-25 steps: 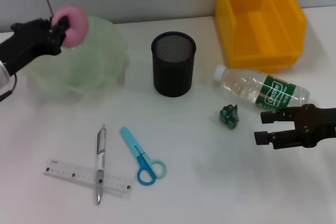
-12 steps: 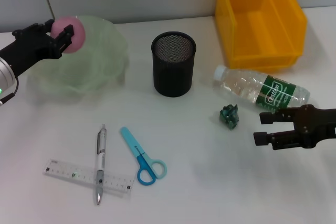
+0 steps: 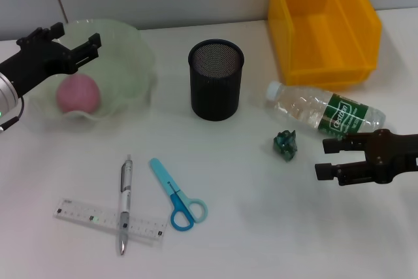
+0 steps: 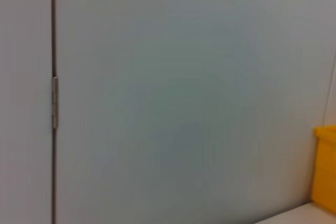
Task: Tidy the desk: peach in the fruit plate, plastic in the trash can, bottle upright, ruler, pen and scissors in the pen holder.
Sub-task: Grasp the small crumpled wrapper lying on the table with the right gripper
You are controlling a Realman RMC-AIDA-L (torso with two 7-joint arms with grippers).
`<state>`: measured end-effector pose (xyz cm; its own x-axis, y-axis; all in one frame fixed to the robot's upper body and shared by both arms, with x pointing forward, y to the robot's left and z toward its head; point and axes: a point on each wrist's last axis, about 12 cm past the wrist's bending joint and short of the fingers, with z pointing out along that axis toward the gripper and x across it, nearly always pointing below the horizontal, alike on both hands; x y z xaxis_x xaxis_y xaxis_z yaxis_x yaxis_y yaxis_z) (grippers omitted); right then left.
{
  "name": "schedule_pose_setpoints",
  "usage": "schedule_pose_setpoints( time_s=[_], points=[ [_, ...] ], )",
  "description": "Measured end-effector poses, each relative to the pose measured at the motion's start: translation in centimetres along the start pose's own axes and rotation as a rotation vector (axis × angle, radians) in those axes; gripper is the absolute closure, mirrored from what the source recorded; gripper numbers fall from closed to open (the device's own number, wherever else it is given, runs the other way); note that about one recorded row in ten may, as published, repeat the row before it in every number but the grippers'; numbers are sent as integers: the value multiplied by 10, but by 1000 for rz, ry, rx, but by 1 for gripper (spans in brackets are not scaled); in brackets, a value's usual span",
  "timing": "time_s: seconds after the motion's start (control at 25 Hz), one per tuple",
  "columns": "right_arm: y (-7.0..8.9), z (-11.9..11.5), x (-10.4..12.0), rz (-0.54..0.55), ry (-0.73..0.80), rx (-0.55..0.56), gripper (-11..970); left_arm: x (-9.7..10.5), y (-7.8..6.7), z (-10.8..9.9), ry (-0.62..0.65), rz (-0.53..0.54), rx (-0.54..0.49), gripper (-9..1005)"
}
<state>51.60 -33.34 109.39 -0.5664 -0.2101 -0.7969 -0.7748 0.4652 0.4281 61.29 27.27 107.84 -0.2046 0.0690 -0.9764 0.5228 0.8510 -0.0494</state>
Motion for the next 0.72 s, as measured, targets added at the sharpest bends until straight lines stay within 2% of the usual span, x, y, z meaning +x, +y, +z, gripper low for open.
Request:
schedule_pose_setpoints(
  time_s=[0.2, 0.28, 0.36, 0.44, 0.48, 0.72],
  points=[
    [0, 0, 0, -1, -1, 2, 143, -10, -6, -11, -66, -58, 109, 202],
    [-1, -1, 0, -1, -5, 5, 143, -17, -9, -18, -81, -60, 177, 175],
    [-1, -2, -1, 0, -12, 10, 143, -27, -15, -27, -69, -67, 291, 176],
    [-1, -3, -1, -4, -20, 16, 143, -35, -18, -37, -4, -102, 411, 176],
    [-1, -3, -1, -4, -20, 16, 143, -35, -18, -37, -4, -102, 411, 176],
    [-2, -3, -4, -24, -20, 16, 144, -30, -33, -46, 216, -154, 623, 178]
  ],
)
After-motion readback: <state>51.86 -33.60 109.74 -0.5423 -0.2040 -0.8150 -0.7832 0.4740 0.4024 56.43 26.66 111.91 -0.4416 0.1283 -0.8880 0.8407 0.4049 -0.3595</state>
